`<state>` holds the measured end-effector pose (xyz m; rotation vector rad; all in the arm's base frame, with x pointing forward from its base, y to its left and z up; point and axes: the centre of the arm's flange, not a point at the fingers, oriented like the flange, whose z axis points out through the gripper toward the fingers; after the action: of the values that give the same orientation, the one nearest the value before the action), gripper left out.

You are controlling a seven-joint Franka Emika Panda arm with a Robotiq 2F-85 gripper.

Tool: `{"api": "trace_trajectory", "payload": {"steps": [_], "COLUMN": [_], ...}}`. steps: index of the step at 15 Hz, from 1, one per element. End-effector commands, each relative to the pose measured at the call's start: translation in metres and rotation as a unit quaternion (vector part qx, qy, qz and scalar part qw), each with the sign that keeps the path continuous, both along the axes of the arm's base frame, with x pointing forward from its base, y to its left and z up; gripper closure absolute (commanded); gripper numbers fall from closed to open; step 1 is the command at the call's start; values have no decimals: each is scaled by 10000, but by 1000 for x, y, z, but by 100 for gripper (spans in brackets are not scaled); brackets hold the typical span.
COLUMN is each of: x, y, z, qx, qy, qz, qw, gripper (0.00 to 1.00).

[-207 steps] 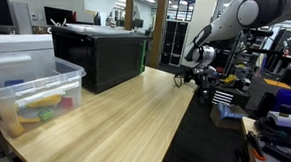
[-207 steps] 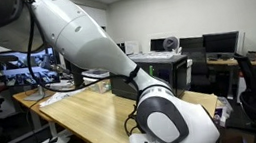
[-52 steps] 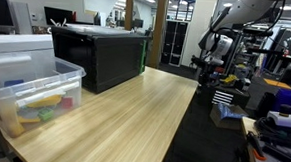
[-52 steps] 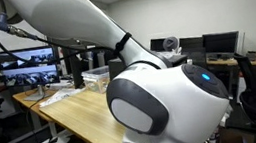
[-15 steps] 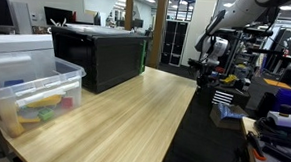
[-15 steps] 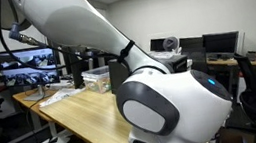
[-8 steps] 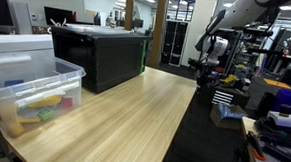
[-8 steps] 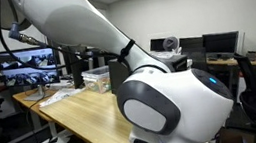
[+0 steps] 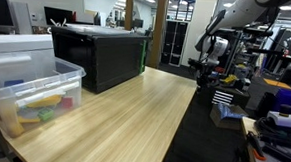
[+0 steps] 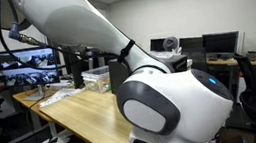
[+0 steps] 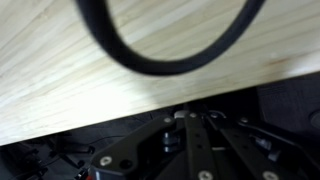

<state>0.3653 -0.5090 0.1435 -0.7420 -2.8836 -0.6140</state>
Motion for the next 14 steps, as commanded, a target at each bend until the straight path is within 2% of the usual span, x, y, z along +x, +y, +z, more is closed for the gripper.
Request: {"api": "trace_trajectory", "payload": {"steps": [1, 14], "x": [1, 3], "y": [14, 15], "z": [-1, -1], "qx": [59, 145], "qy": [-38, -130], "qz": [-18, -156], "qw": [10000, 9997], "gripper": [99, 99]}}
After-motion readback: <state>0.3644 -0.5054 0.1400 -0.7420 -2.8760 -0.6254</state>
